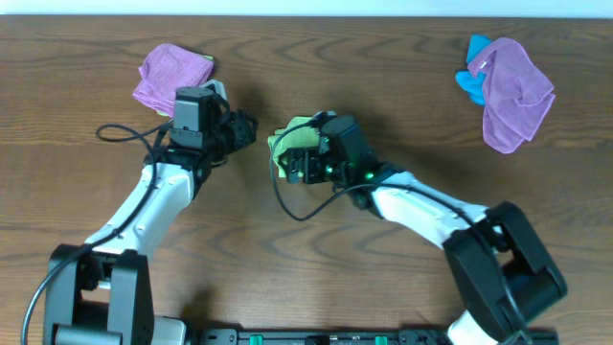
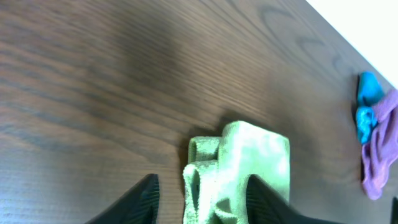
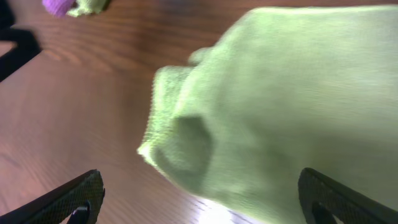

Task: Fold the cloth
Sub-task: 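Release the cloth with the right gripper and retract it to rest, then lift the folded green cloth with the left gripper and carry it to the pink stack, then lower the green cloth onto the pink cloth stack with the left gripper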

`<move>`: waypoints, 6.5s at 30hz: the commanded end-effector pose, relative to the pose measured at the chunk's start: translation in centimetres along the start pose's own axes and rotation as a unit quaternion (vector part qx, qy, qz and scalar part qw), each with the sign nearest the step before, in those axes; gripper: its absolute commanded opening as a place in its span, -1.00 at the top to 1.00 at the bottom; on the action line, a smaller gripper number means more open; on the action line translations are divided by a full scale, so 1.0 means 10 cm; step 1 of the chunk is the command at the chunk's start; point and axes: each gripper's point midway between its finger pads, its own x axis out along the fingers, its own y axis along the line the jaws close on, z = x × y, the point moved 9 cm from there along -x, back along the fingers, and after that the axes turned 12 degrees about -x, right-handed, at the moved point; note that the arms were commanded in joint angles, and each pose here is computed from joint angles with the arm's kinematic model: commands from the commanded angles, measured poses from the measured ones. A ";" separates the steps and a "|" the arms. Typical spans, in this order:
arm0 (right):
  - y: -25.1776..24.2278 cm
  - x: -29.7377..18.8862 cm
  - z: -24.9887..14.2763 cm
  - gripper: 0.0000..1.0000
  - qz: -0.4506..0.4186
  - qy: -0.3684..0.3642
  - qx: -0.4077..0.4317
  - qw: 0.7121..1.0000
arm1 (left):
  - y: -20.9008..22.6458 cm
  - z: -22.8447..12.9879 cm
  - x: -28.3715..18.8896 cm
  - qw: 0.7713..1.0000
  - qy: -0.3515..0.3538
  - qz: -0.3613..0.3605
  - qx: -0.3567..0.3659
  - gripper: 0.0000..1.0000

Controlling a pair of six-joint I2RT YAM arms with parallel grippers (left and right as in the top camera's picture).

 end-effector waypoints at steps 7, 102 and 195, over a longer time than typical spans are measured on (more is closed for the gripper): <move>-0.17 -0.66 0.31 -0.98 -0.027 -0.036 0.012 0.999 | 0.01 0.07 -0.17 1.000 0.001 0.007 -0.013 -0.55; -0.34 -2.81 -1.38 -0.98 -0.159 -0.131 0.054 0.977 | 0.55 -1.05 1.00 0.967 0.167 -0.007 -0.193 -0.17; -0.34 -2.81 -1.38 -0.98 -0.159 -0.131 0.054 0.977 | 0.22 2.13 0.39 0.972 -0.194 0.075 -0.113 0.89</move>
